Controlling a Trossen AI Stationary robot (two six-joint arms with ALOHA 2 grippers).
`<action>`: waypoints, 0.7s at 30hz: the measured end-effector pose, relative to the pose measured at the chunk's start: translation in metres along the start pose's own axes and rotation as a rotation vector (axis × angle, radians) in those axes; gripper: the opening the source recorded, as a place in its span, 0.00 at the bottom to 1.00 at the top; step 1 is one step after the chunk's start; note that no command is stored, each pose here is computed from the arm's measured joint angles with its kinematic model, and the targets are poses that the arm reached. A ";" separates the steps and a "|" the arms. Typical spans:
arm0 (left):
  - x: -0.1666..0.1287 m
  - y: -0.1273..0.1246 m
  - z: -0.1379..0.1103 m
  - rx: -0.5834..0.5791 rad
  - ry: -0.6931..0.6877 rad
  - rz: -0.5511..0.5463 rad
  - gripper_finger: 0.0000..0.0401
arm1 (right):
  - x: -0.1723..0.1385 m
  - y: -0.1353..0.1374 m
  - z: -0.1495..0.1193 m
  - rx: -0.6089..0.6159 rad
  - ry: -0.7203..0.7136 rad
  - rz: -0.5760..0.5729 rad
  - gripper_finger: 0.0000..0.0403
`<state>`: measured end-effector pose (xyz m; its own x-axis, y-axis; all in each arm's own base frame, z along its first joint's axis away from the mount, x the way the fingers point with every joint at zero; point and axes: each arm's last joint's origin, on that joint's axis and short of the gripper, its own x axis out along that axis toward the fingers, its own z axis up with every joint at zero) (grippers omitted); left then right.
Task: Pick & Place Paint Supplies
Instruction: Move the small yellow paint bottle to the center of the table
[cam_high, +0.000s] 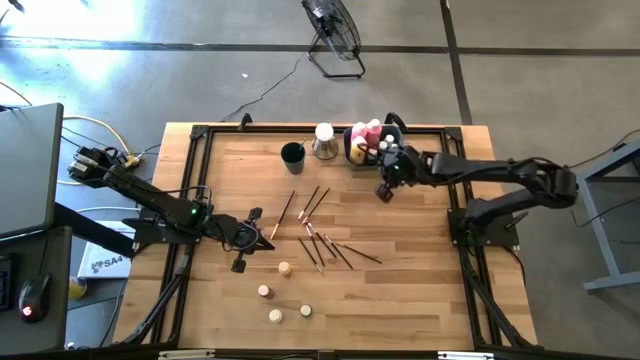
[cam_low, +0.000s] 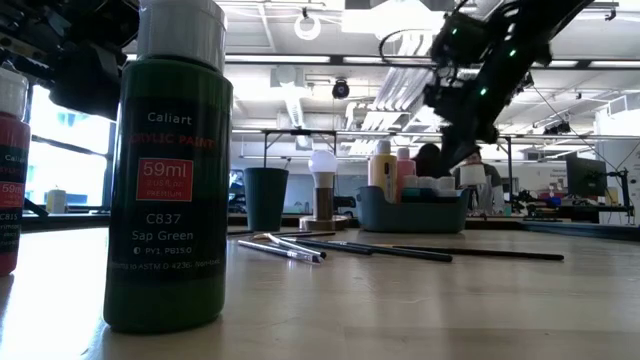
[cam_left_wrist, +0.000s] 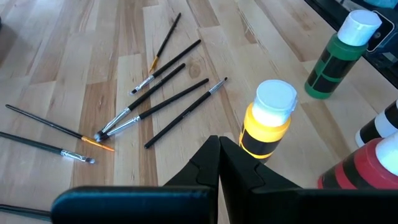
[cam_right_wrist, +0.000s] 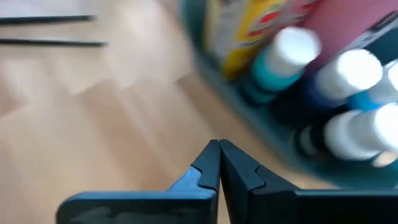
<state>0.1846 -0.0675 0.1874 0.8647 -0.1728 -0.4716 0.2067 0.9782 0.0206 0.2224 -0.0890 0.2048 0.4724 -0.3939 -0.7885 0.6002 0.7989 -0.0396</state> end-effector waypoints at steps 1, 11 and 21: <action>0.000 0.000 0.000 0.000 0.000 0.000 0.01 | -0.005 0.003 -0.001 0.007 0.003 0.035 0.01; 0.000 0.000 0.000 -0.025 -0.001 0.000 0.01 | -0.037 0.028 -0.017 0.006 0.069 0.249 0.01; 0.000 0.000 -0.001 -0.041 0.007 -0.007 0.01 | -0.039 0.039 -0.027 0.106 0.135 0.217 0.01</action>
<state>0.1843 -0.0676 0.1869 0.8602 -0.1794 -0.4774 0.1941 0.9808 -0.0188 0.2098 -0.0304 0.2178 0.5114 -0.1489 -0.8463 0.5615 0.8034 0.1979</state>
